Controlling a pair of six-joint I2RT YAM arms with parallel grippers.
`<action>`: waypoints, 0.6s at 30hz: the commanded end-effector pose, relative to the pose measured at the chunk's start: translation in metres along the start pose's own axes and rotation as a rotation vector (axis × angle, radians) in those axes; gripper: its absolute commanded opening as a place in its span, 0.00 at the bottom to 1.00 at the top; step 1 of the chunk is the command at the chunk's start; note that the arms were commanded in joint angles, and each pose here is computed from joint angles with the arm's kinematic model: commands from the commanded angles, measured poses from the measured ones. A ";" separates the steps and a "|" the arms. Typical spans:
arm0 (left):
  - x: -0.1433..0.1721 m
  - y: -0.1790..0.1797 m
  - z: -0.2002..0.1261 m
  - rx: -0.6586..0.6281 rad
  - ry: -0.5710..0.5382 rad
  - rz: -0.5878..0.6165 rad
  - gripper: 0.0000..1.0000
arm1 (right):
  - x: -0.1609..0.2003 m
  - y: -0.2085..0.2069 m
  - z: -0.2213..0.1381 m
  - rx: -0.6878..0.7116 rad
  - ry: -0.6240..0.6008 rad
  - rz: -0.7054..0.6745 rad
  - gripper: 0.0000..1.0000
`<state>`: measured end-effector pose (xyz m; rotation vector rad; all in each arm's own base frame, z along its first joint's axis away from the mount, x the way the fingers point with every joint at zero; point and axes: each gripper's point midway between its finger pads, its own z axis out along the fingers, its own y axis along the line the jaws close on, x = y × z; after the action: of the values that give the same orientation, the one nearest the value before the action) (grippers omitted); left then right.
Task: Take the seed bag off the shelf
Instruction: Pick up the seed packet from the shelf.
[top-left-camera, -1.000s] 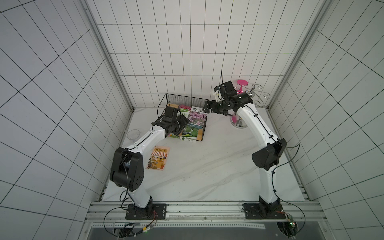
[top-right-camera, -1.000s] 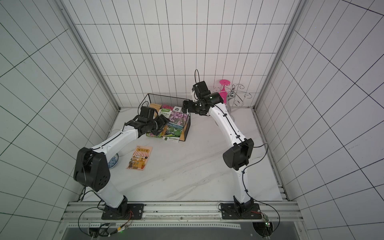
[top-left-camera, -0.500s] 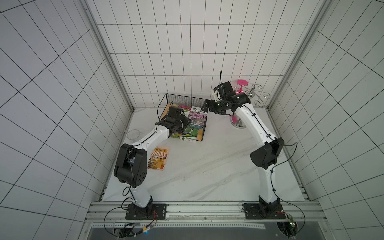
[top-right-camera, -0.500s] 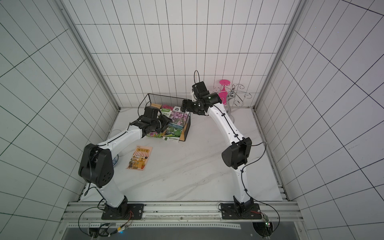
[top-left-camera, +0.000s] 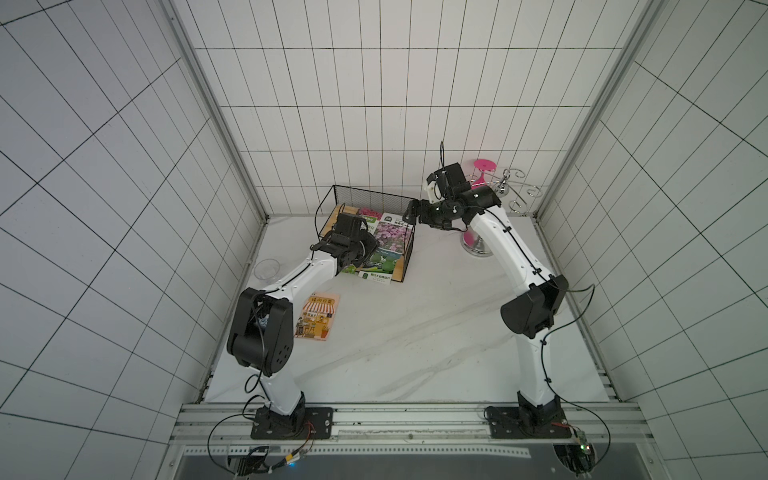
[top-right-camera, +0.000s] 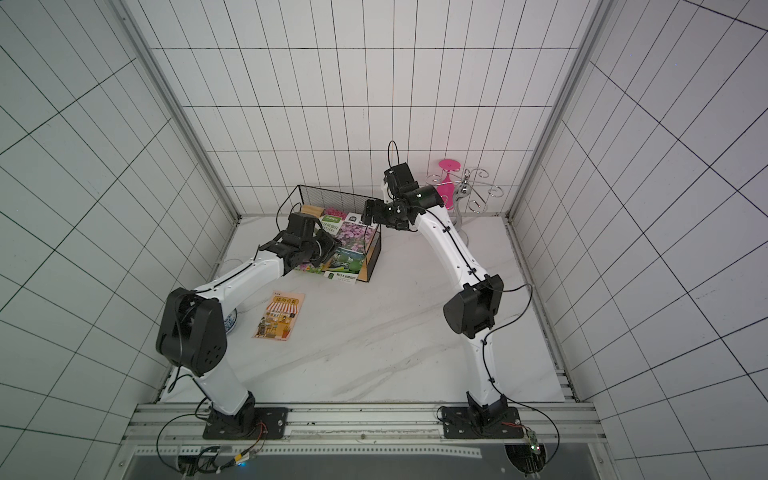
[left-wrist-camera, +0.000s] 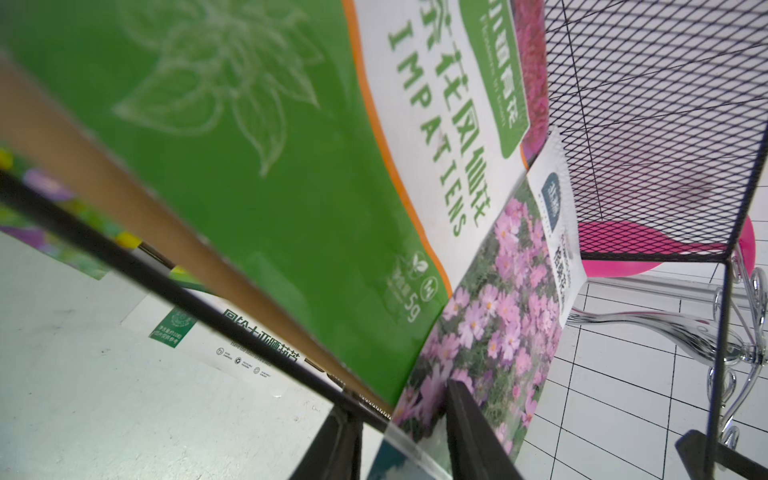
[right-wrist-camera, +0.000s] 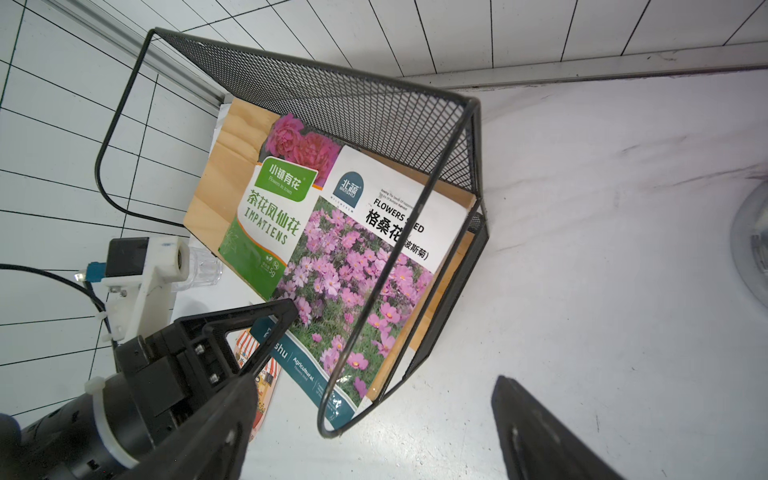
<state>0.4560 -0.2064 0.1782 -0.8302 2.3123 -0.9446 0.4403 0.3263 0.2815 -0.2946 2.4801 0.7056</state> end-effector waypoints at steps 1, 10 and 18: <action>-0.007 -0.017 -0.017 0.057 -0.047 0.027 0.33 | 0.001 0.003 -0.005 -0.005 -0.003 -0.021 0.93; -0.009 -0.022 -0.036 0.077 -0.071 0.030 0.23 | 0.002 0.003 -0.008 -0.005 -0.002 -0.025 0.89; -0.006 -0.020 -0.040 0.082 -0.070 0.030 0.11 | 0.007 0.008 -0.009 -0.014 0.011 -0.025 0.86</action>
<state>0.4442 -0.1991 0.2146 -0.7956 2.2263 -0.9792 0.4391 0.3273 0.2813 -0.3155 2.4770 0.7013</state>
